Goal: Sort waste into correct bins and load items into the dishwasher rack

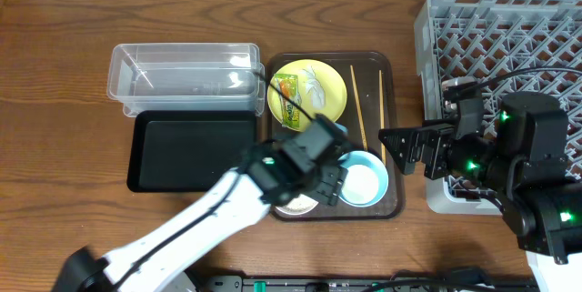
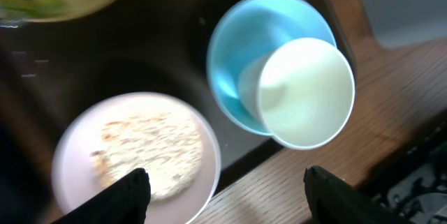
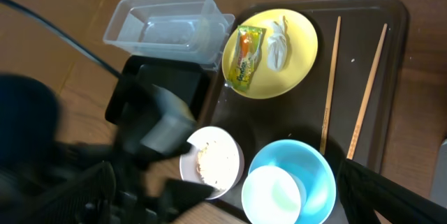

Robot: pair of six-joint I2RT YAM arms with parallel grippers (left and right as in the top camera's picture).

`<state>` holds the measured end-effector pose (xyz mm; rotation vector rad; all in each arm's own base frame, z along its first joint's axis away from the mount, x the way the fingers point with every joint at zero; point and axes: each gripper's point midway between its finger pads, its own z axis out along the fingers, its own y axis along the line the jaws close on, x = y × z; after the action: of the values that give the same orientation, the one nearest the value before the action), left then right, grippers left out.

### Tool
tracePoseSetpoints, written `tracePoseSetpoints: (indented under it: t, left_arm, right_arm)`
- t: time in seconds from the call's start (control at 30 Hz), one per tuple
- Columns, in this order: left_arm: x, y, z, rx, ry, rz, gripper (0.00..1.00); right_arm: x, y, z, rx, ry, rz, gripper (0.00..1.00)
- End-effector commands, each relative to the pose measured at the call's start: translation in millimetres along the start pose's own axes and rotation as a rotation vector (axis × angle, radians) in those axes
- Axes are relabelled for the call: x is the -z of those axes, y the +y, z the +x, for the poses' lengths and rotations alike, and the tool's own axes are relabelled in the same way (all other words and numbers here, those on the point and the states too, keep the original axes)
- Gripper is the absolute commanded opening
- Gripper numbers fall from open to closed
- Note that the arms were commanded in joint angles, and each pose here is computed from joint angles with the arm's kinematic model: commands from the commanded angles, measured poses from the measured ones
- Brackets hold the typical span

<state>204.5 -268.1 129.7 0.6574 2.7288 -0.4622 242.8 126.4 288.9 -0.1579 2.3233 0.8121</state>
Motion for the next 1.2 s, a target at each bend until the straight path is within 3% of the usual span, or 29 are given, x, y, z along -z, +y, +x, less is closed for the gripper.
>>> tracePoseSetpoints:
  t: [0.0,0.2,0.33,0.43,0.6,0.9,1.07,1.17]
  left_arm:
    - [-15,-12,-5,-0.027,-0.002,-0.022,0.71]
    - [-46,-20,-6,-0.037,0.021,-0.023,0.62]
    - [-66,-15,2,-0.035,0.071,-0.048,0.45]
    - [-74,-13,6,-0.026,0.091,-0.058,0.24]
    - [-65,-16,0,0.009,0.062,-0.044,0.09]
    - [15,-26,-32,0.063,-0.120,0.121,0.06]
    - [80,-4,-44,0.173,-0.227,0.247,0.06]
    - [122,5,-49,0.211,-0.279,0.414,0.06]
  right_arm:
    - [0,0,-5,-0.027,-0.004,-0.001,0.99]
    - [-9,-6,-3,-0.067,0.033,0.009,0.99]
    - [-13,-8,0,-0.079,0.057,0.010,0.99]
    - [-13,-8,3,-0.084,0.067,0.012,0.97]
    - [-10,-6,3,-0.077,0.057,0.008,0.95]
    - [-4,-5,0,-0.063,0.031,0.016,0.96]
    - [-2,-7,-2,-0.049,0.014,0.032,0.96]
    - [-2,5,-5,0.027,0.004,-0.031,0.88]
